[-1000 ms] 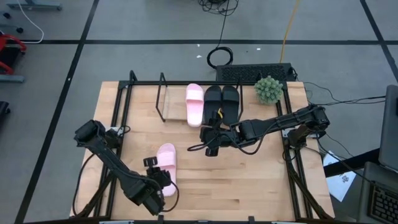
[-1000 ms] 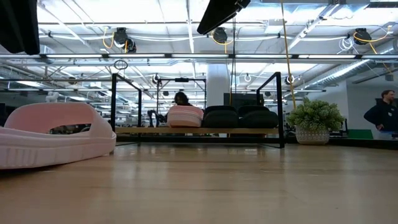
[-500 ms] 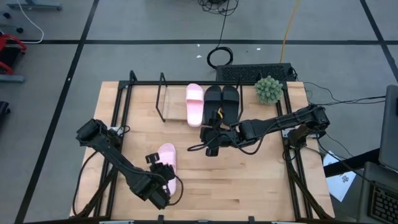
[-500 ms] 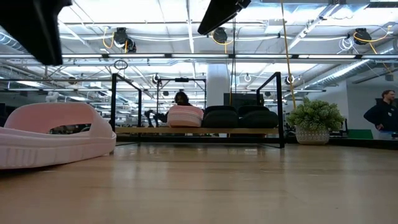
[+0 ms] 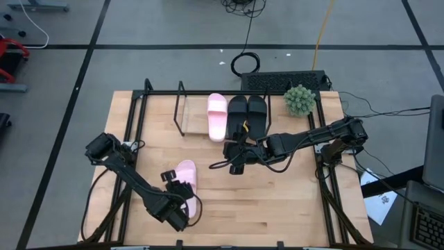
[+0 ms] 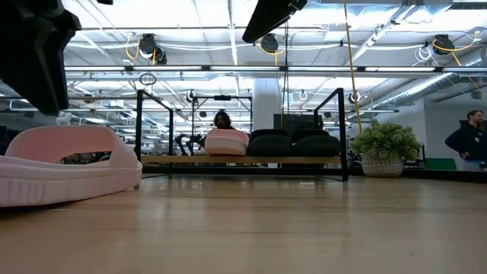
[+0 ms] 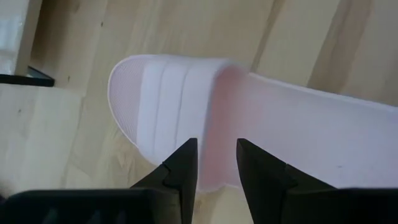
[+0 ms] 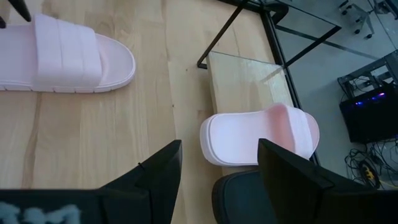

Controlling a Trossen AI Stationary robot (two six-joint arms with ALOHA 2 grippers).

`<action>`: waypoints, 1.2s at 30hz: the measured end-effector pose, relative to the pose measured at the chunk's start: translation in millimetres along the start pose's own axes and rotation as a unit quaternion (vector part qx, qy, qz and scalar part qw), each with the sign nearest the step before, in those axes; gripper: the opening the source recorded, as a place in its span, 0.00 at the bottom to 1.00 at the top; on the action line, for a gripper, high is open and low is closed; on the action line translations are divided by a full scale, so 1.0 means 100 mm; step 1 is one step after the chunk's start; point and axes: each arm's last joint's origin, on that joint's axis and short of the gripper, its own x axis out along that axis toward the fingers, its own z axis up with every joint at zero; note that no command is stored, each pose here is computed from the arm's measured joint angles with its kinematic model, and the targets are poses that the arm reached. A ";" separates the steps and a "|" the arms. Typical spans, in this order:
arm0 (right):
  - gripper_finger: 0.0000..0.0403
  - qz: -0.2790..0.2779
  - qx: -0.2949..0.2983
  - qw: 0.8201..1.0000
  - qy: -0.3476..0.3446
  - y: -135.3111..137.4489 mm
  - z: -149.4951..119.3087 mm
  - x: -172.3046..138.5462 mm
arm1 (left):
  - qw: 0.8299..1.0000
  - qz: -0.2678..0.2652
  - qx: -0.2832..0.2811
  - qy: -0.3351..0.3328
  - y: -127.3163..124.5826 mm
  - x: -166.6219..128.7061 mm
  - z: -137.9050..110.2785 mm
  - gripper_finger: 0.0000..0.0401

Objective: Pick and place slides into the shelf
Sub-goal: Put the left pink slide on the shelf

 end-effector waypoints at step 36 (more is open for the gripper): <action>0.50 0.000 0.000 1.000 -0.001 0.00 0.00 0.00 | 1.000 0.005 0.001 -0.015 0.03 0.11 0.06 0.29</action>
